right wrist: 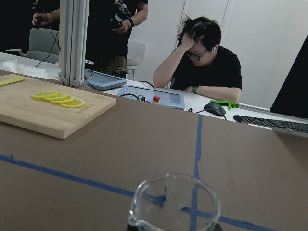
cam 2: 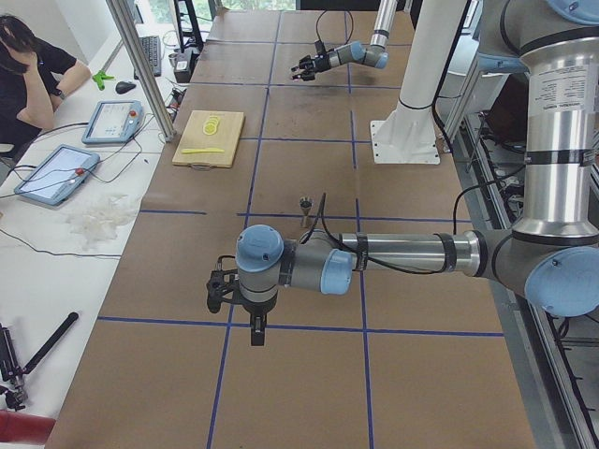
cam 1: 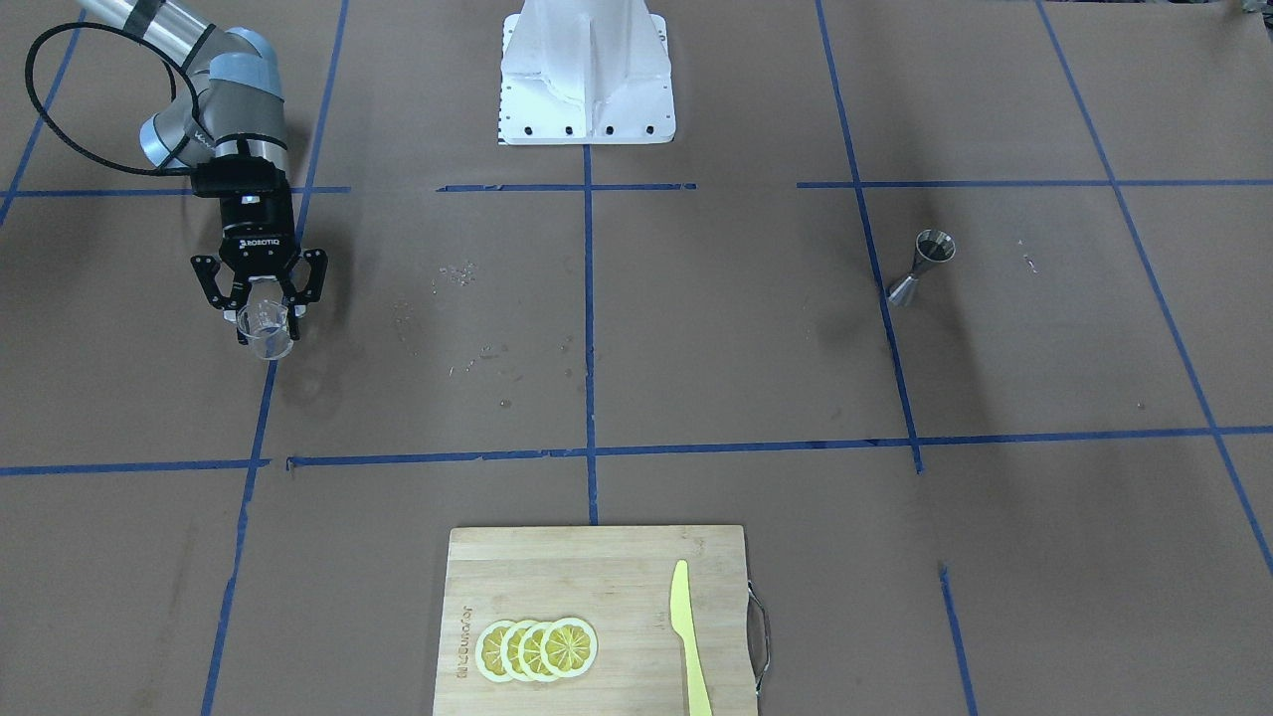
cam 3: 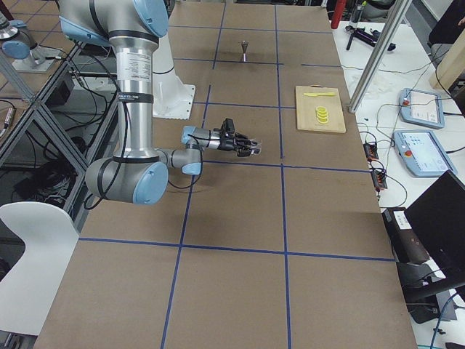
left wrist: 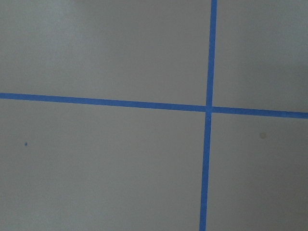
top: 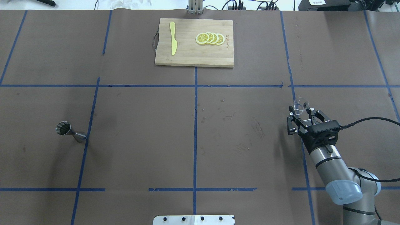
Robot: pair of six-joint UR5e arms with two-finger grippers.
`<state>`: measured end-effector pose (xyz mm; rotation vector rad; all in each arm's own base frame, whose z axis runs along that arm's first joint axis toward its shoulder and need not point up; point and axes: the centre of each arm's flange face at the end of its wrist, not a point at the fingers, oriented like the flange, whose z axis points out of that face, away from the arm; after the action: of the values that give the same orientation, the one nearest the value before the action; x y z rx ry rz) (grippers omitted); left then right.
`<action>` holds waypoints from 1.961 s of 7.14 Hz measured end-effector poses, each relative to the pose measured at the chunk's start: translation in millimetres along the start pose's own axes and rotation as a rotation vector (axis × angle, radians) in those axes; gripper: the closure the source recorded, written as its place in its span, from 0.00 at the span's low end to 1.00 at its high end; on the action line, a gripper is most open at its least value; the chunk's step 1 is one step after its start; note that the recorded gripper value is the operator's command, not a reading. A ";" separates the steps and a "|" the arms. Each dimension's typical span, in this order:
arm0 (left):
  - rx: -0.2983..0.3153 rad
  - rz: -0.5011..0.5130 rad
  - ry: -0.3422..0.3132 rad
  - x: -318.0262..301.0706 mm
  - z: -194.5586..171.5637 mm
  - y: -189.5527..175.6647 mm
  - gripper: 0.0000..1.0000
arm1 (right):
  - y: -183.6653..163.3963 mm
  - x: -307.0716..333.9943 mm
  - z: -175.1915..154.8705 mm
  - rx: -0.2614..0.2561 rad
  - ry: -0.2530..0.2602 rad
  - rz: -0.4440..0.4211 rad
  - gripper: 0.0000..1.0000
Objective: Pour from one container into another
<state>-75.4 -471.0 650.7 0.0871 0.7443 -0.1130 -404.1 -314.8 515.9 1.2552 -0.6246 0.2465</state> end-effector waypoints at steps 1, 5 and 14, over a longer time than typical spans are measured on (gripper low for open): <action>0.000 0.001 0.000 0.1 0.0 0.0 0.00 | 9.2 15.3 -3.9 -0.024 0.003 0.019 1.00; 0.010 0.012 0.002 1.5 -0.8 -1.0 0.00 | 31.6 34.0 -15.1 -0.058 0.015 0.080 1.00; 0.011 0.013 0.003 1.9 -0.7 -1.2 0.00 | 47.9 21.5 -31.0 -0.046 0.004 0.126 0.37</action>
<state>-74.6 -472.3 648.8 0.1028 0.7458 -0.1044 -401.3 -274.2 561.3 1.1727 -0.7033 0.3372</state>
